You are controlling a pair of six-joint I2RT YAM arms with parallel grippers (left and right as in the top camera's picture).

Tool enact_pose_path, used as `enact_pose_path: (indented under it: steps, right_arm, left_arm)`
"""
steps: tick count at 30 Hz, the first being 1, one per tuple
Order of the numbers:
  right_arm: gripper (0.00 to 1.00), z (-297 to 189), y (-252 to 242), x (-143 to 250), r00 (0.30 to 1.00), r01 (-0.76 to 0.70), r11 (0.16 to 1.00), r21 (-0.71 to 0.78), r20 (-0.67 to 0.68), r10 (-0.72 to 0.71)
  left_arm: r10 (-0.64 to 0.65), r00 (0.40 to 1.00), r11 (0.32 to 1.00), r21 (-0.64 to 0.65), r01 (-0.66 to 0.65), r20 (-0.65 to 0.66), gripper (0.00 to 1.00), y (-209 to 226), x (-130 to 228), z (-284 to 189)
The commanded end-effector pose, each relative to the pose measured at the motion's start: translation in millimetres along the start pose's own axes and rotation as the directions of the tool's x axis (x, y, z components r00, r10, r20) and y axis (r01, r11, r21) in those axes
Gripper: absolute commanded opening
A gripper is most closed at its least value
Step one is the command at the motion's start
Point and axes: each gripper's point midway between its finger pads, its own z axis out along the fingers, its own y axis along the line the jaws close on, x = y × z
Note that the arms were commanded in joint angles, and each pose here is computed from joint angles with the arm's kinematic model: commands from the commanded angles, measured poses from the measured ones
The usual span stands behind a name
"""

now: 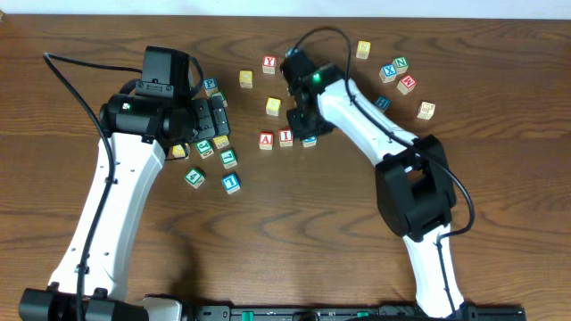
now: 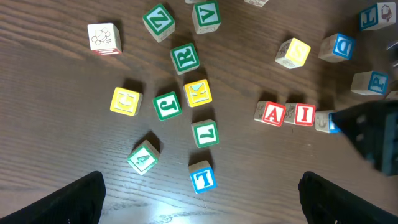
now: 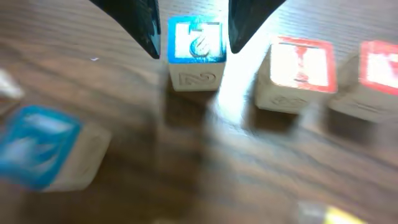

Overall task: Spell out AI2
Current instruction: 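Carry the 2 block right of the I block and lower it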

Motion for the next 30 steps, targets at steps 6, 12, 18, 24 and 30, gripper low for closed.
enact_pose_path:
  steps: [6,12,18,24,30]
  right_arm:
    - [0.39,-55,-8,-31,0.997,-0.015,1.000,-0.013,0.079,0.016]
    - [0.37,-54,-18,-9,0.994,-0.109,0.994,-0.005,-0.021,0.108]
    - [0.36,-51,-22,0,0.992,-0.105,0.994,-0.035,-0.070,0.103]
    - [0.34,-33,-30,10,0.991,-0.090,0.996,0.003,-0.097,0.090]
    - [0.31,-13,-31,17,0.988,-0.106,0.994,0.009,-0.110,0.107]
  left_arm:
    - [-0.001,1.000,1.000,-0.010,0.001,0.004,0.98,3,-1,-1]
    - [-0.001,1.000,1.000,-0.010,0.002,0.003,0.98,3,-1,-1]
    - [-0.008,1.000,1.000,0.021,0.009,-0.012,0.98,-2,2,-1]
    - [-0.044,0.999,0.999,0.028,0.044,-0.011,0.79,-4,1,1]
    - [-0.194,0.979,0.981,-0.011,0.194,-0.069,0.26,-2,6,22]
